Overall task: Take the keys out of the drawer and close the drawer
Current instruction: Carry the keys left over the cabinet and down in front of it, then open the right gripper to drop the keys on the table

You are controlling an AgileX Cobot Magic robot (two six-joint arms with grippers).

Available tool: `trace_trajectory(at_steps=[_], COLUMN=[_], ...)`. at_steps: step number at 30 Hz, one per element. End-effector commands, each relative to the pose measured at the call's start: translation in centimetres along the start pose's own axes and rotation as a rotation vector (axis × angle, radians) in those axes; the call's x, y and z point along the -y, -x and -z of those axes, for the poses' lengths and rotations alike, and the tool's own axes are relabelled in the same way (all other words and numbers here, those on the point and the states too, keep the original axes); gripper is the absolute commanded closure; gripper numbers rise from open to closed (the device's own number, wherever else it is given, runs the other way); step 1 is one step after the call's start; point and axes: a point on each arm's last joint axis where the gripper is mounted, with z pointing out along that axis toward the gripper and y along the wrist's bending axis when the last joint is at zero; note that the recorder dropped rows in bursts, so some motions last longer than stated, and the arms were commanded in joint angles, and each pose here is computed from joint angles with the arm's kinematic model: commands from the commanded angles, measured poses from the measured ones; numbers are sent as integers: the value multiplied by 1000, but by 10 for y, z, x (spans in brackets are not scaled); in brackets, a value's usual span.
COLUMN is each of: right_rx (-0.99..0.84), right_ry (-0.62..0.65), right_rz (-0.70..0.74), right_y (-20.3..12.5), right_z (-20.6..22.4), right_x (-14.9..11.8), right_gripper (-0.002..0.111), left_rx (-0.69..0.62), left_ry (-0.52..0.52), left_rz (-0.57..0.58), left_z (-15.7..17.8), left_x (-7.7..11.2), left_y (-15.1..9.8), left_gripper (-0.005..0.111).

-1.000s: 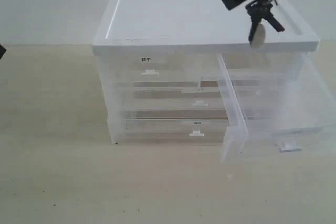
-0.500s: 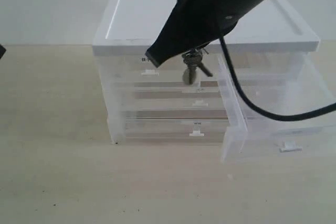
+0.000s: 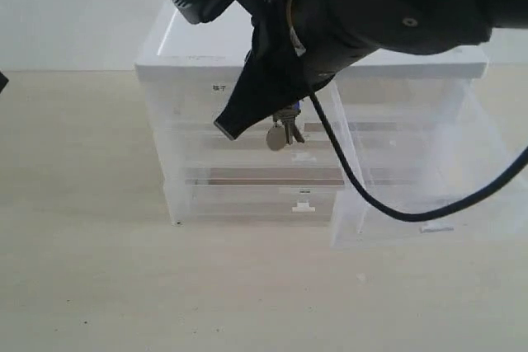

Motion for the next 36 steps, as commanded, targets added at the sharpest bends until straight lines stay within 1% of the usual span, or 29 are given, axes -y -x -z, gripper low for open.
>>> trace_trajectory(at_steps=[1,3,5,7,10,12,15,22,28,34,36], right_rx=[9,14,51,62,28,-11,-22,2,-41,-22,-24], right_ry=[4,-16,11,58,119,148,151,131,130,121,122], right_rz=[-75,-99,-137,-159,-158,-135,-105,-40,-18,5,6], right_y=[-5,-9,-8,-13,-28,-38,-37,-36,-40,-39,-39], right_z=[31,48,61,63,45,24,8,-9,-26,-26,-27], right_x=[7,16,18,14,-2,-15,-22,-26,-33,-32,-33], right_gripper=[108,108,108,108,108,108,108,108,108,108,106], left_rx=[24,25,26,26,26,26,26,24,23,23,24], left_ry=[70,78,78,78,78,78,78,77,76,76,76], left_rz=[20,24,34,34,34,36,36,33,33,35,43], left_z=[6,6,6,6,6,6,6,7,7,7,7], left_x=[-8,-8,-8,-8,-8,-8,-8,-8,-8,-8,-8], left_y=[-4,-4,-4,-4,-4,-4,-4,-5,-5,-5,-5], left_gripper=[102,102,102,102,102,102,102,102,102,102,102])
